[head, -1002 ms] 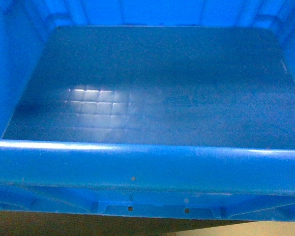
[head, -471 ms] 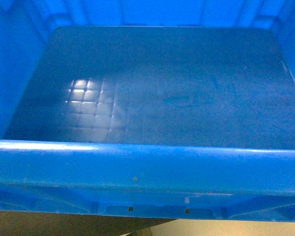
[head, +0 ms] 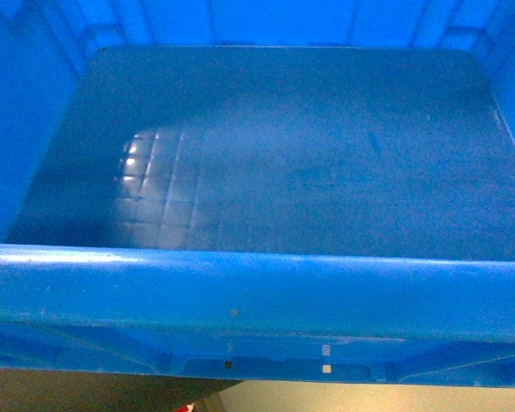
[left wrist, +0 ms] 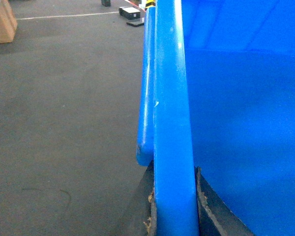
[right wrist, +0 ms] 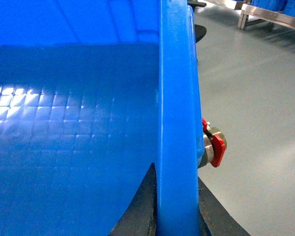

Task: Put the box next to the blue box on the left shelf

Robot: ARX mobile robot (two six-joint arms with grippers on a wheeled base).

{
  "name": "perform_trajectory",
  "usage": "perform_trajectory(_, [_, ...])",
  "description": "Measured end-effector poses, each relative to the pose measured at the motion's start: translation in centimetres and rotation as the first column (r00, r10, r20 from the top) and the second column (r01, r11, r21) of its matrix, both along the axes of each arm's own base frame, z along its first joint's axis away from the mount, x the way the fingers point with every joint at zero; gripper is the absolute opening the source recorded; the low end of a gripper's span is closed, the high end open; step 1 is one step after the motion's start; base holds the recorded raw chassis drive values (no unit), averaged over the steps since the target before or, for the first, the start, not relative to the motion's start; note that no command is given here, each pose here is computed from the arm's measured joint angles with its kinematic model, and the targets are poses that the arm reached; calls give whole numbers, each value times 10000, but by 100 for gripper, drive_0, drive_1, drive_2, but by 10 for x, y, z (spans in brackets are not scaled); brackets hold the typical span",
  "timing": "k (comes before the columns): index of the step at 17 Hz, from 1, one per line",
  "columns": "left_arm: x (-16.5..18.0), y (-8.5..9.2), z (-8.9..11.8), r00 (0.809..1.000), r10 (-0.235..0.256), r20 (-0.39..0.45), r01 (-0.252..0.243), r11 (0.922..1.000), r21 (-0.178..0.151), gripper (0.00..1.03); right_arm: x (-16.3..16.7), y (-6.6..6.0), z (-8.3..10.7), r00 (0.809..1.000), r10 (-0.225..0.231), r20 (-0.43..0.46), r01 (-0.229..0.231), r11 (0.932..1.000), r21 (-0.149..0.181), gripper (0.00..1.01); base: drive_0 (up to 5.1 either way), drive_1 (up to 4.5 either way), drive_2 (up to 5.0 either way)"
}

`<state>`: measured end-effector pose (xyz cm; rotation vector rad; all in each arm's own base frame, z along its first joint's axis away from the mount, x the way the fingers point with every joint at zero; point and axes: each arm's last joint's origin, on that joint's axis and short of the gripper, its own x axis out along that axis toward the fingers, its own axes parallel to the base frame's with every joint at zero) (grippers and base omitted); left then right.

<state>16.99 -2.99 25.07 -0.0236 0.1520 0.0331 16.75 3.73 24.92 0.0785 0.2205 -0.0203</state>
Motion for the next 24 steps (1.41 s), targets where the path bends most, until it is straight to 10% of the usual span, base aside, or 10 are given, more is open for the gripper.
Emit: perform_trajectory(24, [0, 0, 0, 10000, -4, -4, 4, 10000, 0, 10, 0, 0, 0, 10000, 3, -4, -3, 10000, -12, 8, 0, 0, 0])
